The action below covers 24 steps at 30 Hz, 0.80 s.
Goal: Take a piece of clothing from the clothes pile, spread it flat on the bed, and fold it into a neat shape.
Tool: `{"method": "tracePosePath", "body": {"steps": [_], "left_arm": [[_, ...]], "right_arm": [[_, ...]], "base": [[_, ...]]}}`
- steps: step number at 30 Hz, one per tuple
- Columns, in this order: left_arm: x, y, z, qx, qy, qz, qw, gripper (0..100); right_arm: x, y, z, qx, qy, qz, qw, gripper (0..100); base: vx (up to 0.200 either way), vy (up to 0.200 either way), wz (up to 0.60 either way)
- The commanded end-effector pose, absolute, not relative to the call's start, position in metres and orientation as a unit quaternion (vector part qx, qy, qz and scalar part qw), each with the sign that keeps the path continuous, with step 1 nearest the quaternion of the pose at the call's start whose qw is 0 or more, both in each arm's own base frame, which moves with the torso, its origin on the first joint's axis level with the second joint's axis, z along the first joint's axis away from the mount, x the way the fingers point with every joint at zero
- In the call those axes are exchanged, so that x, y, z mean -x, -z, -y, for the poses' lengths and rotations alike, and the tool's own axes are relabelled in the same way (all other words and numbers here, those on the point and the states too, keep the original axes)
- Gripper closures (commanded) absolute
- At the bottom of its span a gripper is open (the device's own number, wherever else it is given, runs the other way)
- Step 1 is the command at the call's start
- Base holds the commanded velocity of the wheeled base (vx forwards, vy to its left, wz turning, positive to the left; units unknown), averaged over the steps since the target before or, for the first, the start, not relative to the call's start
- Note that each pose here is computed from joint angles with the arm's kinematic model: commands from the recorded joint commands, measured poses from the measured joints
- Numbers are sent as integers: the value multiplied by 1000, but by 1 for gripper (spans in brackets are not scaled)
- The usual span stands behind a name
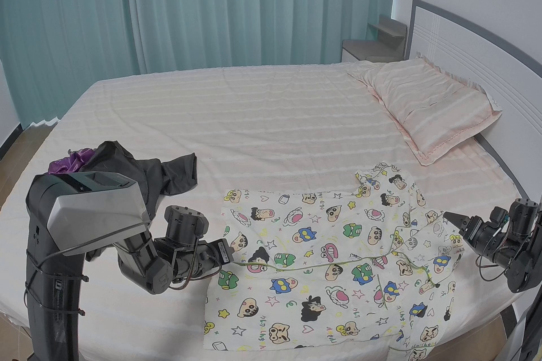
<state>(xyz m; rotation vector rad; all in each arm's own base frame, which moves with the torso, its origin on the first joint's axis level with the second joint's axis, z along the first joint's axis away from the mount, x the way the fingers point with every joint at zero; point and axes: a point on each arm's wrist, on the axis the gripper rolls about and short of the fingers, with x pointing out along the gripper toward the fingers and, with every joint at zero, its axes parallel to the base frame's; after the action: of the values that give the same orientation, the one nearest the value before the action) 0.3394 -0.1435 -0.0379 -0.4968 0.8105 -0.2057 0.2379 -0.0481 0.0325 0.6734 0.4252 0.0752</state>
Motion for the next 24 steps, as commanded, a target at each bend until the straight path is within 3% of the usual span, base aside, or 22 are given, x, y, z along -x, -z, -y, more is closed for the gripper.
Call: {"method": "tracePosePath", "body": {"steps": [1, 16, 17, 24], "left_arm": [[-332, 43, 139, 232, 81, -399, 884, 100], [-335, 34, 134, 226, 71, -383, 893, 100], [-338, 38, 135, 226, 70, -383, 893, 0], [-352, 40, 145, 228, 82, -369, 897, 0]], "right_arm": [[-238, -33, 49, -327, -37, -204, 922, 0], [-238, -33, 49, -327, -37, -204, 922, 0], [-238, -33, 49, -327, -37, -204, 922, 0], [-238, -33, 49, -327, -37, -204, 922, 0]], "base": [[0, 0, 0], [0, 0, 0], [0, 0, 0], [0, 0, 0]]}}
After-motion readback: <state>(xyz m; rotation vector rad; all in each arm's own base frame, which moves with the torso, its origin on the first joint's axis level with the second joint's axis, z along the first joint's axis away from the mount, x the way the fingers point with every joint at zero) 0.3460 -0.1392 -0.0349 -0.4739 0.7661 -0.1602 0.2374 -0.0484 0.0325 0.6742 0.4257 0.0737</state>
